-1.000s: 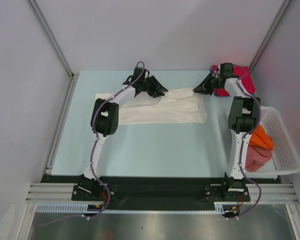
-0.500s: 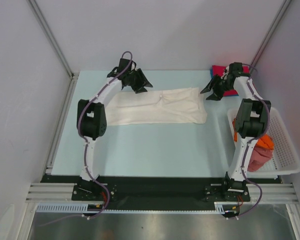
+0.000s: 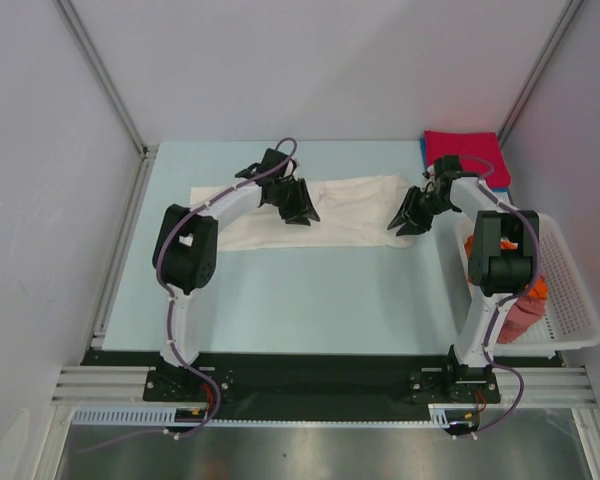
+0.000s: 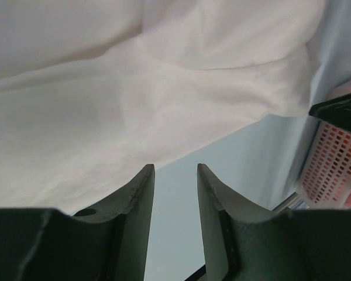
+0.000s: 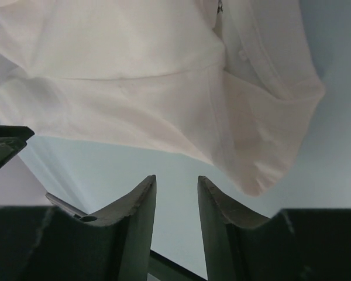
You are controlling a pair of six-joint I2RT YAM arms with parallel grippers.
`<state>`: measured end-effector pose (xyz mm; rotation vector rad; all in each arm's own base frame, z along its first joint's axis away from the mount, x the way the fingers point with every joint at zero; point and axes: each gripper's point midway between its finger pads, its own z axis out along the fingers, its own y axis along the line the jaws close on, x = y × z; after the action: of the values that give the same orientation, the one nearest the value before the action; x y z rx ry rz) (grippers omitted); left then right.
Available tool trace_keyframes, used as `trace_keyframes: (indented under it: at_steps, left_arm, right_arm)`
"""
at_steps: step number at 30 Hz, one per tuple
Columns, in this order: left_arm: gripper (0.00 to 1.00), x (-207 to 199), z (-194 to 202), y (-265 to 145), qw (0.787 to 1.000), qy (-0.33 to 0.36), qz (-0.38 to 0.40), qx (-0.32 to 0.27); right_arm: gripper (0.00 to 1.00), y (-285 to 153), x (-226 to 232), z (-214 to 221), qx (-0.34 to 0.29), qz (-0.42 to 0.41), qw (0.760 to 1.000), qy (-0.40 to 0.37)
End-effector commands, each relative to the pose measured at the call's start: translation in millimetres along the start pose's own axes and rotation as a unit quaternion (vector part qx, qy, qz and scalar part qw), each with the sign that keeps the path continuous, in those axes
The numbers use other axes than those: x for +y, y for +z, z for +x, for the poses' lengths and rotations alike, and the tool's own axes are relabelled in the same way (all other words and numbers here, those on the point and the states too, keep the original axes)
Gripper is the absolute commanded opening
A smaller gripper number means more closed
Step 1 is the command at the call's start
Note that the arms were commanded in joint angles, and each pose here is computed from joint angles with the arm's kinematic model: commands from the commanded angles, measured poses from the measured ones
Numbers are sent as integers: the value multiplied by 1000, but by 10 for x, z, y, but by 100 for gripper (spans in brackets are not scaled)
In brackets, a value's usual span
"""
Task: Fold and stack the t-shirts
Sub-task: Fold the tshirt
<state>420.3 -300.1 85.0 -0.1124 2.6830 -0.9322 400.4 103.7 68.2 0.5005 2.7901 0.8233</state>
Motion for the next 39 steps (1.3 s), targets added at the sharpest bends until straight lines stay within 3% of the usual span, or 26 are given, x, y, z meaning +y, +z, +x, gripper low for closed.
trace_keyframes:
  at_steps: [1,7,12,19,26,31,39]
  left_arm:
    - [40,268,-146,-97,1000,-3,-6,-12]
    - [40,781,-114,-263,999,-21,-39,-9]
    - [42,1039,-64,-547,997,-22,-67,-15]
    - [52,1407,34,-1192,993,-61,-86,-61]
    - [73,2060,222,-1768,970,-154,-134,-129]
    - [74,2427,288,-2020,948,-224,-156,-166]
    - [76,2855,374,-2050,921,-305,-171,-171]
  right_arm:
    - [39,-16,-25,-184,-34,6,999,-21]
    - [40,212,-455,-289,-35,94,995,-27]
    - [45,142,-485,-378,-36,113,992,-39]
    - [62,-22,-497,-243,-30,127,990,-57]
    - [56,-32,-462,-204,-28,115,991,-69]
    - [45,-42,-417,-243,-32,107,991,-76]
    - [43,3,-300,-156,-22,97,991,-89]
